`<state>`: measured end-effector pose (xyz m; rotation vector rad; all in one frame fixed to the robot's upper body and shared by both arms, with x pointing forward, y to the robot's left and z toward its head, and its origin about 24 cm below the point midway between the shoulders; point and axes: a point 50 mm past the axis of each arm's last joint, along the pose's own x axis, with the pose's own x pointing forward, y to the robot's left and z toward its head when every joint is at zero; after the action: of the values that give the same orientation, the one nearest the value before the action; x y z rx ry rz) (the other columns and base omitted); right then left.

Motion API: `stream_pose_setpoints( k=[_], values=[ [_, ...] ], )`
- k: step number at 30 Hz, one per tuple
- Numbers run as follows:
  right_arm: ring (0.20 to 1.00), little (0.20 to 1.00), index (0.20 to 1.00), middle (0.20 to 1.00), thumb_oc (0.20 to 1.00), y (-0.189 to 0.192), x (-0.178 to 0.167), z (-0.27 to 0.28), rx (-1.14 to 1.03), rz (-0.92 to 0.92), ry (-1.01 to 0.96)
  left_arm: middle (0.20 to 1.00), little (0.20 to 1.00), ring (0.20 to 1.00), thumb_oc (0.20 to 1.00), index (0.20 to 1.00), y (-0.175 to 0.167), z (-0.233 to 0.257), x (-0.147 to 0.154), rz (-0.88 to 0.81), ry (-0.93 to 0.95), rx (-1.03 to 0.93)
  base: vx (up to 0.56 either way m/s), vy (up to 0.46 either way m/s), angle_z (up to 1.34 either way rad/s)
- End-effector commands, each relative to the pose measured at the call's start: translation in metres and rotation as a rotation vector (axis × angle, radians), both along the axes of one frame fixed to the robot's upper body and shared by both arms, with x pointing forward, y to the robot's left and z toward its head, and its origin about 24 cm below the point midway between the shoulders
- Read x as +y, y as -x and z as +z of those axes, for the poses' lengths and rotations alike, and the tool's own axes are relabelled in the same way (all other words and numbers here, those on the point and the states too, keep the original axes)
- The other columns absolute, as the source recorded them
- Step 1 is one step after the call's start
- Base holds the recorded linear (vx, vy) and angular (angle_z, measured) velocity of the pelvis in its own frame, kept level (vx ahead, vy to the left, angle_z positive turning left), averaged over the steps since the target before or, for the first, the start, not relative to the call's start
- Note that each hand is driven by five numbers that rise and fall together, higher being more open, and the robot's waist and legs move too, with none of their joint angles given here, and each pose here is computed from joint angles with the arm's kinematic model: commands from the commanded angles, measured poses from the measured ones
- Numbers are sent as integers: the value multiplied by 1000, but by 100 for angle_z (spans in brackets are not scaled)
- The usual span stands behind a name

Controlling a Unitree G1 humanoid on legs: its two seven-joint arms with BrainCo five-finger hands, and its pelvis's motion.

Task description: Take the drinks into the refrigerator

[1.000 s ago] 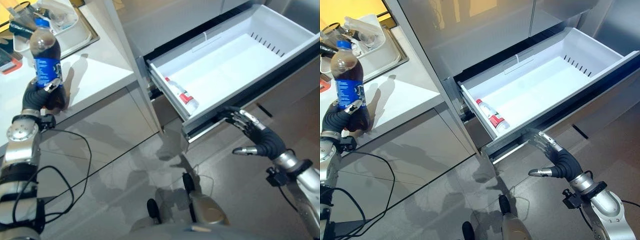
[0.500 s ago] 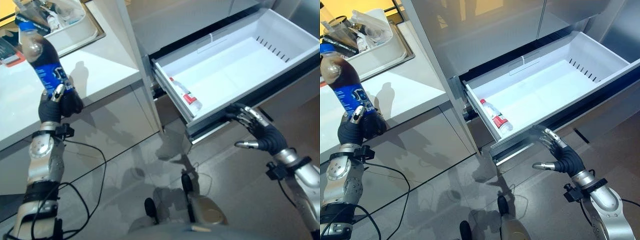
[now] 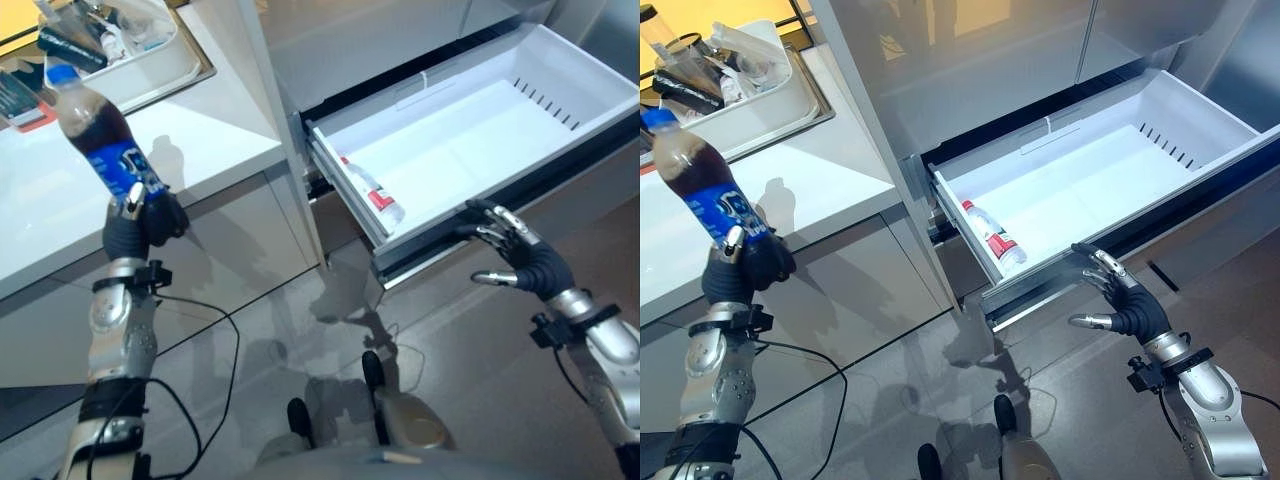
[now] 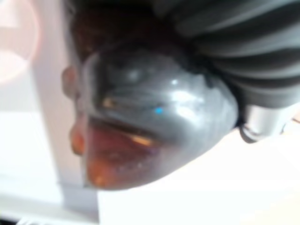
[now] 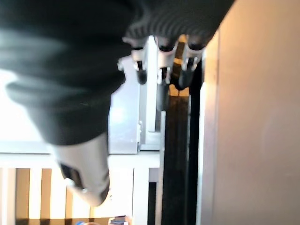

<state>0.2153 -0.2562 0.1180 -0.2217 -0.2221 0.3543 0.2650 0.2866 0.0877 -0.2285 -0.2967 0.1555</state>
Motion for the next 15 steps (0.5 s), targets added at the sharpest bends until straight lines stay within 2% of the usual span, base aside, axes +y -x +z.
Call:
stream_pose_setpoints(
  k=[1,15],
  values=[
    [1000,1000,1000,1000,1000,-2,2,13,-73,52,-53,200,200,200,200,200,1,46,7,-26,-98,-206,7,-11,5],
    [1000,1000,1000,1000,1000,-7,-17,9,36,68,-160,200,200,200,200,200,11,48,-28,-209,-167,-261,6,-14,9]
  ],
)
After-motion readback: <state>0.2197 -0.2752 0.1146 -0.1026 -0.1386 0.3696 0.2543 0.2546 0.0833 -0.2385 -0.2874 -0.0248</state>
